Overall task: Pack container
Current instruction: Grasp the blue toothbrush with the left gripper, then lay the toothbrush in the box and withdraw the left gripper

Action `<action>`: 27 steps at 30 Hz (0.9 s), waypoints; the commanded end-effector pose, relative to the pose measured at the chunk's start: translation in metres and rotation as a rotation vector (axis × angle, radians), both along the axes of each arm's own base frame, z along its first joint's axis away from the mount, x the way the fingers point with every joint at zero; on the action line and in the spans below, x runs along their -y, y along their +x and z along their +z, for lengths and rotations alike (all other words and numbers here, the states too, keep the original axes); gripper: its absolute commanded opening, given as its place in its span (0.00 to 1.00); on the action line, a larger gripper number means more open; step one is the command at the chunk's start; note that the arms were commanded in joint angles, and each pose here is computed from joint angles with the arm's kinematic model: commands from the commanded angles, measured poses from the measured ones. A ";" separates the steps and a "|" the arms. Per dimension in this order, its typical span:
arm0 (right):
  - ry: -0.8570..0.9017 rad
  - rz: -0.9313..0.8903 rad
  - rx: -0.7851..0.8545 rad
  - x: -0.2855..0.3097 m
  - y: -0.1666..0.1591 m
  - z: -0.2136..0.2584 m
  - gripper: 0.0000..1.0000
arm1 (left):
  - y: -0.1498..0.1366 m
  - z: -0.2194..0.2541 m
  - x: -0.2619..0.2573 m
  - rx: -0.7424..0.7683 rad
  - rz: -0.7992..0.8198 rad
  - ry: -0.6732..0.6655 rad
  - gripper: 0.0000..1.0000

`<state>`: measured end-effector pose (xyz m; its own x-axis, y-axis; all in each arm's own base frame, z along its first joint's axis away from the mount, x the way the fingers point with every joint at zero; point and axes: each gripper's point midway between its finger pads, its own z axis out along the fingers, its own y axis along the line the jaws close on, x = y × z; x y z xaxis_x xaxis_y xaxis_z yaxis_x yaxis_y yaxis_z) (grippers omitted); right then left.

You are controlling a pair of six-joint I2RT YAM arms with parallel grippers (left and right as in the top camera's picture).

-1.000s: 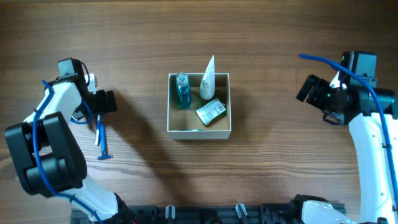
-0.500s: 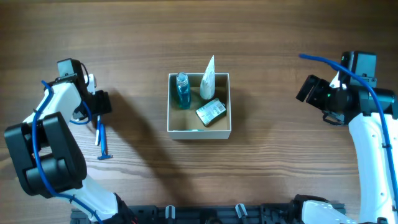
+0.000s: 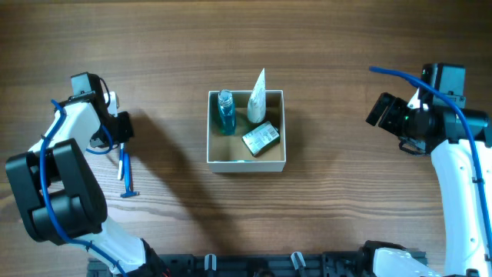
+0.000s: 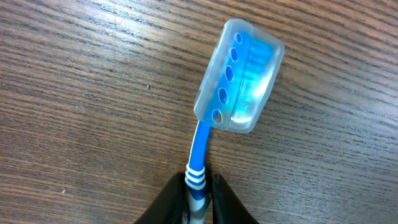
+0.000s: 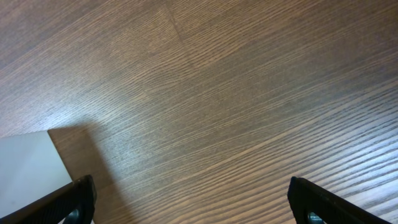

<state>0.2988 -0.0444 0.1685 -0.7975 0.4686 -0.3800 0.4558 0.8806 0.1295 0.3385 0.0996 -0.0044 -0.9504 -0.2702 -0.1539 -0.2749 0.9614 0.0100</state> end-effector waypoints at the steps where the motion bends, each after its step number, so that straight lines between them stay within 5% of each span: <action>1: 0.018 -0.004 -0.006 -0.001 0.000 -0.002 1.00 | -0.015 -0.014 0.008 -0.049 -0.002 -0.041 0.11; 3: 0.018 -0.004 -0.006 -0.001 0.000 -0.002 1.00 | -0.014 -0.014 0.008 -0.047 -0.002 -0.041 0.04; 10: 0.018 -0.003 -0.004 -0.001 0.001 -0.002 1.00 | -0.001 0.000 0.001 -0.006 0.000 -0.010 0.04; 18: 0.018 -0.003 -0.006 -0.001 0.000 -0.002 1.00 | 0.040 0.141 0.017 0.276 -0.069 0.045 0.04; 24: 0.018 -0.004 -0.005 -0.001 0.000 -0.002 1.00 | 0.021 0.244 0.113 0.488 -0.312 0.034 0.04; 26: 0.018 -0.004 -0.005 -0.001 0.000 -0.002 1.00 | -0.001 0.248 0.164 0.469 -0.479 0.003 0.04; 27: 0.018 -0.004 -0.005 -0.001 0.000 -0.002 1.00 | -0.018 0.243 0.195 0.435 -0.687 -0.010 0.04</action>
<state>0.2989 -0.0432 0.1685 -0.7987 0.4688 -0.3773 0.4531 0.8811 0.1356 0.3490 -0.0313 0.2465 -0.7958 0.0737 -0.6010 0.0907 0.9959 0.0020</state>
